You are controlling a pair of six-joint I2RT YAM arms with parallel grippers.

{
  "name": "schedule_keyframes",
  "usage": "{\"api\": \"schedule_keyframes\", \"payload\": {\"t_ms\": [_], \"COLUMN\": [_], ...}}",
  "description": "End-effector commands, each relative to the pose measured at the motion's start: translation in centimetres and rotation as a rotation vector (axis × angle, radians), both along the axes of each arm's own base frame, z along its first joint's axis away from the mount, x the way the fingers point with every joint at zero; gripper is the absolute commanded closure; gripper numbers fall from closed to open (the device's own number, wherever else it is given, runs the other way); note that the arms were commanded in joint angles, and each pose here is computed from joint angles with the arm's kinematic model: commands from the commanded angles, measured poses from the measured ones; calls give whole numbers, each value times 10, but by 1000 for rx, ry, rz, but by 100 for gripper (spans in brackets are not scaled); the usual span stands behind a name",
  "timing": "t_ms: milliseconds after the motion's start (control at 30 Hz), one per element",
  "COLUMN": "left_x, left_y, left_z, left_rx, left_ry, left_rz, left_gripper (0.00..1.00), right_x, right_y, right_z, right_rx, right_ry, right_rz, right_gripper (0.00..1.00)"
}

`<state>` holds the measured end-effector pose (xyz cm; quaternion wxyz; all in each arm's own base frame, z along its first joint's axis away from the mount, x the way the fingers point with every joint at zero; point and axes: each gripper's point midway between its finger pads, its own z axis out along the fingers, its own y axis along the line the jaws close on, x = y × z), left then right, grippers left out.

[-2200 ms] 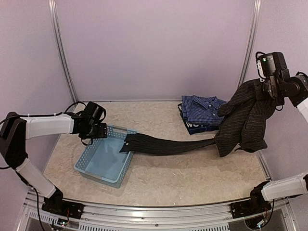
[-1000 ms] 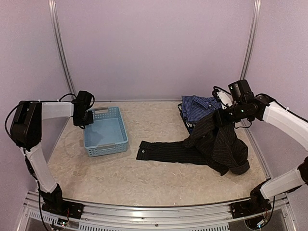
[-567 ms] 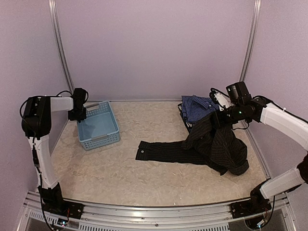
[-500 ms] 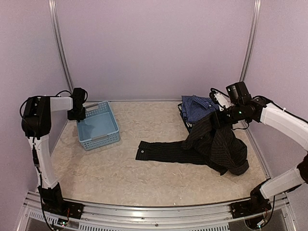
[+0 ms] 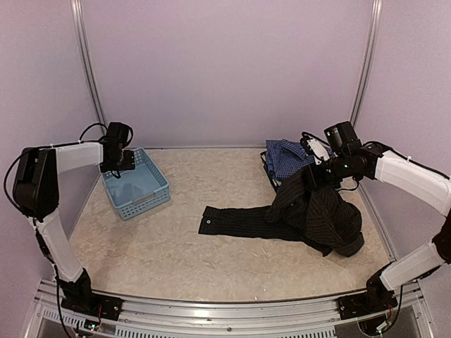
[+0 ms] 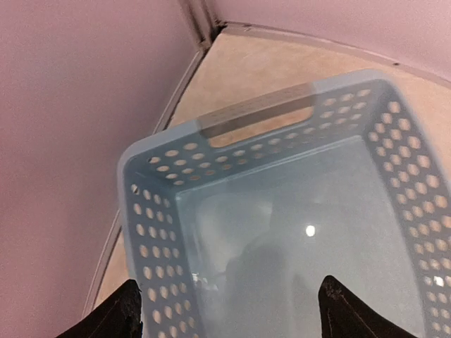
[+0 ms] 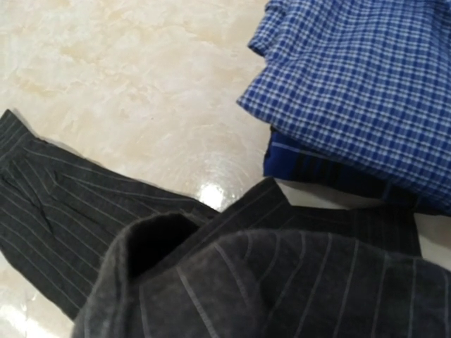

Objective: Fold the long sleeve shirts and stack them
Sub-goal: Move the bin to the corner of the board.

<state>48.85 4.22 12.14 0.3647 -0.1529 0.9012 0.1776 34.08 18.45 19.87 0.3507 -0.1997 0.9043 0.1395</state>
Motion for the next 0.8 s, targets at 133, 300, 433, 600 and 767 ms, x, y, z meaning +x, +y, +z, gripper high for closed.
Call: {"api": "schedule_keyframes", "payload": {"t_ms": [133, 300, 433, 600, 767], "left_x": [-48, -105, -149, -168, -162], "left_y": [-123, -200, -243, -236, -204], "left_z": [30, 9, -8, -38, -58], "left_rx": [-189, -307, -378, -385, -342], "left_ry": [-108, -43, 6, 47, 69], "left_rz": [-247, -430, -510, -457, -357], "left_gripper": [14, 10, 10, 10, 10], "right_x": [4, 4, 5, 5, 4], "right_y": [16, 18, 21, 29, 32], "right_z": [-2, -5, -9, -10, -13], "right_rx": [31, 38, 45, 62, 54], "right_ry": [-5, -3, 4, 7, 11], "right_rz": [33, 38, 44, 60, 68], "right_gripper": [100, 100, 100, 100, 100]}}
